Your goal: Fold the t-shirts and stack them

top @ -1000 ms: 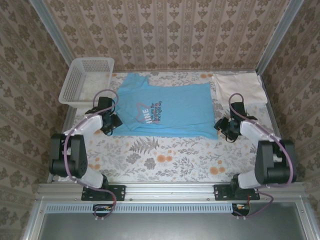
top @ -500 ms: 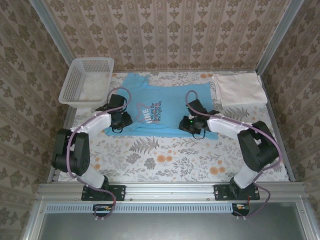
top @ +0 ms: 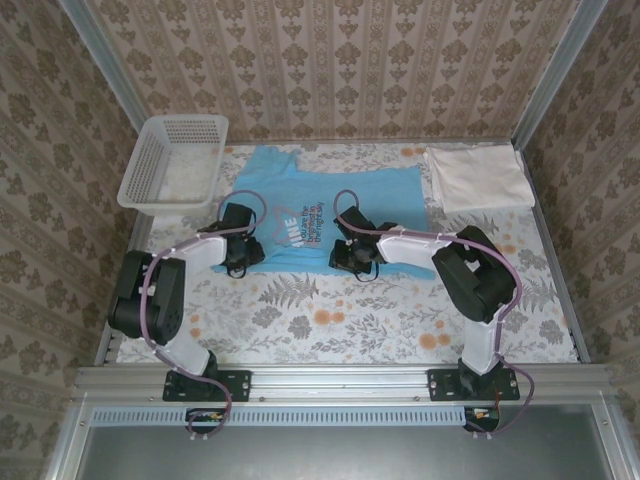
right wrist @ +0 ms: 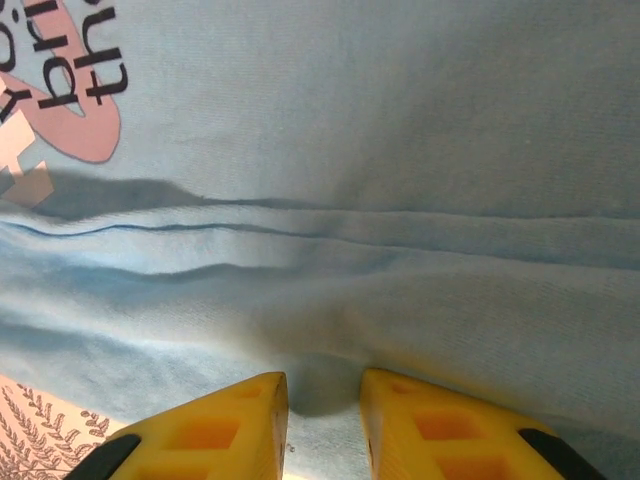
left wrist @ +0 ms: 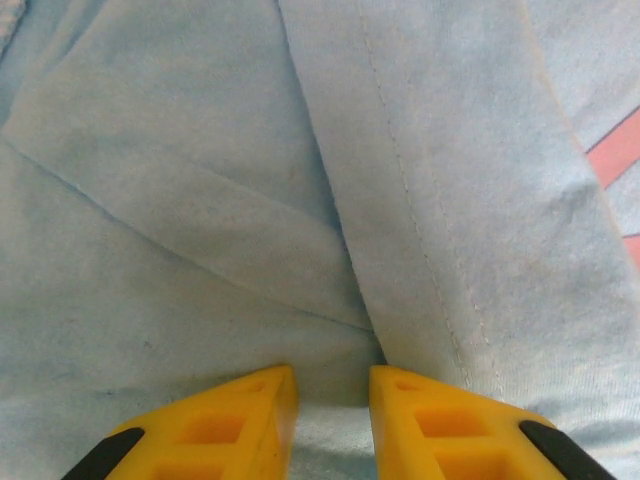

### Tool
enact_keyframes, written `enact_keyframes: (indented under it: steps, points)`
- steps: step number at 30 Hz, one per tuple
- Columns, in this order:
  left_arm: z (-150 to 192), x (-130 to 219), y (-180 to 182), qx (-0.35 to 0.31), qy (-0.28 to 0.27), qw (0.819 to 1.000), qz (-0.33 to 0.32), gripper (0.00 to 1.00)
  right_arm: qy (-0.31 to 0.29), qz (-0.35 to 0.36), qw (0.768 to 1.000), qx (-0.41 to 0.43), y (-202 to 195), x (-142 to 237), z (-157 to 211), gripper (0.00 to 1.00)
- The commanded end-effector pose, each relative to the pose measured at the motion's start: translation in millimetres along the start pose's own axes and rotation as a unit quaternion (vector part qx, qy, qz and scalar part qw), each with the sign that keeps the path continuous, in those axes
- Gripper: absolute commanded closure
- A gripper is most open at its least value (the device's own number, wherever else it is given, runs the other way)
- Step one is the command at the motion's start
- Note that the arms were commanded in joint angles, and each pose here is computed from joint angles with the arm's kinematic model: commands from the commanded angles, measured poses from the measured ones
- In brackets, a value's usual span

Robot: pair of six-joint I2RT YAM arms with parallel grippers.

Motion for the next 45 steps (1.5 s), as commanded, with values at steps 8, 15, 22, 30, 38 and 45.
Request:
enact_keyframes:
  steps: [8,15,22,30,38,45]
  points:
    - [77,19,33,-0.028,0.054,0.998,-0.028,0.72,0.040,0.075,0.996,-0.033,-49,2,68,0.71]
    - [104,26,48,-0.021,0.060,0.998,-0.029,0.71,0.014,0.066,0.997,-0.040,-55,27,108,0.70]
    - [118,43,57,-0.022,0.036,0.999,-0.030,0.69,-0.027,0.066,0.996,-0.045,-58,47,133,0.65]
    - [90,80,50,-0.028,-0.056,0.998,-0.014,0.62,-0.126,-0.023,0.990,0.060,-9,94,106,0.47]
    - [57,73,83,0.066,-0.081,0.995,0.003,0.84,-0.073,-0.058,0.965,0.244,97,74,116,0.51]
    - [61,60,95,0.106,-0.053,0.993,0.012,0.85,-0.037,0.003,0.937,0.347,168,34,139,0.57]
Point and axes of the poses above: each hand's point on the last joint's axis, 136 mm out from that joint toward the fingers, its own x axis back along the fingers, its own y axis along the line the jaws close on, z = x × y, the point moved 8 cm from there along x, back along the fingers, and after that the axes turned 1 degree about x, right-handed, at the moved point
